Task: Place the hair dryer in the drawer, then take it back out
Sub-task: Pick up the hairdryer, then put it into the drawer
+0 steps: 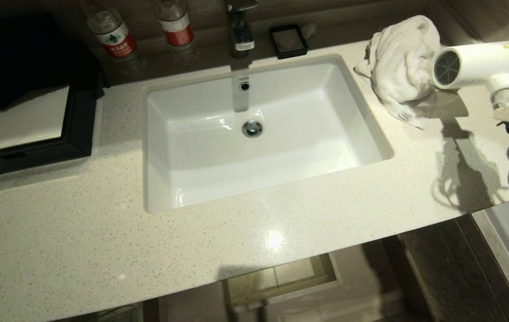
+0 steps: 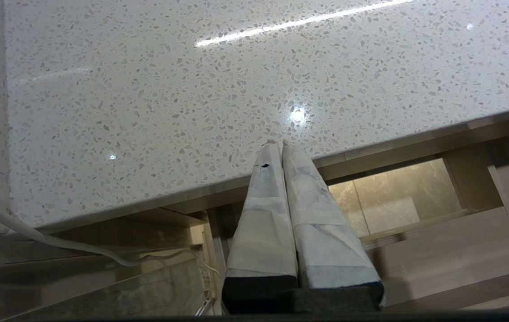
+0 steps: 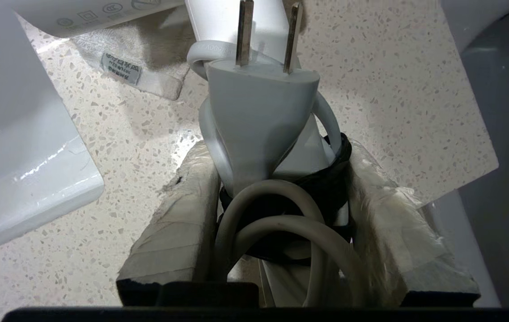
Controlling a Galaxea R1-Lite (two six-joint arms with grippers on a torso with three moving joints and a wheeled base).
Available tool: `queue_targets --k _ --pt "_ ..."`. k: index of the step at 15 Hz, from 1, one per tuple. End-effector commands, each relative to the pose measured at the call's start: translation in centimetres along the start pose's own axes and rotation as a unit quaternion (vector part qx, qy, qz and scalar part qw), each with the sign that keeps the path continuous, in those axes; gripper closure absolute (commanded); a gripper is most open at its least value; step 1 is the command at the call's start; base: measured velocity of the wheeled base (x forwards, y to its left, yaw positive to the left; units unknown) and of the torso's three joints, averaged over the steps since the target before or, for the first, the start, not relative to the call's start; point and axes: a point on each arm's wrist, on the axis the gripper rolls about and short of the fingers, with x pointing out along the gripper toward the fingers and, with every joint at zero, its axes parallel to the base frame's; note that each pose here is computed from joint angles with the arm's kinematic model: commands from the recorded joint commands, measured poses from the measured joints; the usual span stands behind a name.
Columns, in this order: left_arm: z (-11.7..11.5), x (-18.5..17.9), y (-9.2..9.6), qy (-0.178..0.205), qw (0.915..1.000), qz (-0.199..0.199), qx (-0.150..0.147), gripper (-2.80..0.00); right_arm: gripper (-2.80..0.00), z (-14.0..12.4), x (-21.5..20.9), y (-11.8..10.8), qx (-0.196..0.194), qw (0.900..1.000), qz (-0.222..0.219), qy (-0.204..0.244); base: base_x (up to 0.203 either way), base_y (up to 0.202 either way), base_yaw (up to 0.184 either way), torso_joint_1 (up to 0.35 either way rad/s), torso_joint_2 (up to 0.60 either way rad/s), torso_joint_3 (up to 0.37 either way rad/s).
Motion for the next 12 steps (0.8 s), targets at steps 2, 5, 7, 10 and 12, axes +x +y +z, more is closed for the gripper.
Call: queue_targets --k 2,5,7,10,12 --pt "0.0 0.0 0.0 -0.001 1.0000 0.000 0.000 0.00 0.00 0.3 -2.0 -0.6 -0.012 1.000 -0.003 -0.025 0.000 0.000 0.000 0.000 0.00 0.000" --pt "0.0 0.0 0.0 0.000 1.0000 0.000 0.000 0.00 0.00 0.0 -2.6 -0.6 -0.014 1.000 0.000 -0.028 0.000 0.000 0.000 0.000 0.00 0.000" --pt "0.0 0.0 0.0 0.000 1.0000 0.000 0.000 0.00 0.00 -0.2 -2.8 -0.6 -0.019 0.999 -0.002 -0.028 0.000 0.000 0.000 0.000 0.00 0.000" --pt "0.0 0.0 0.0 0.001 1.0000 0.000 0.000 0.00 0.00 -0.4 -3.1 -0.7 -0.020 0.999 -0.001 -0.028 0.000 0.000 0.000 0.000 0.00 0.000" --pt "0.0 0.0 0.0 0.000 1.0000 0.000 0.000 0.00 0.00 -0.4 -3.5 -0.8 -0.018 0.999 0.000 -0.032 0.000 0.000 0.000 0.000 0.00 0.000"
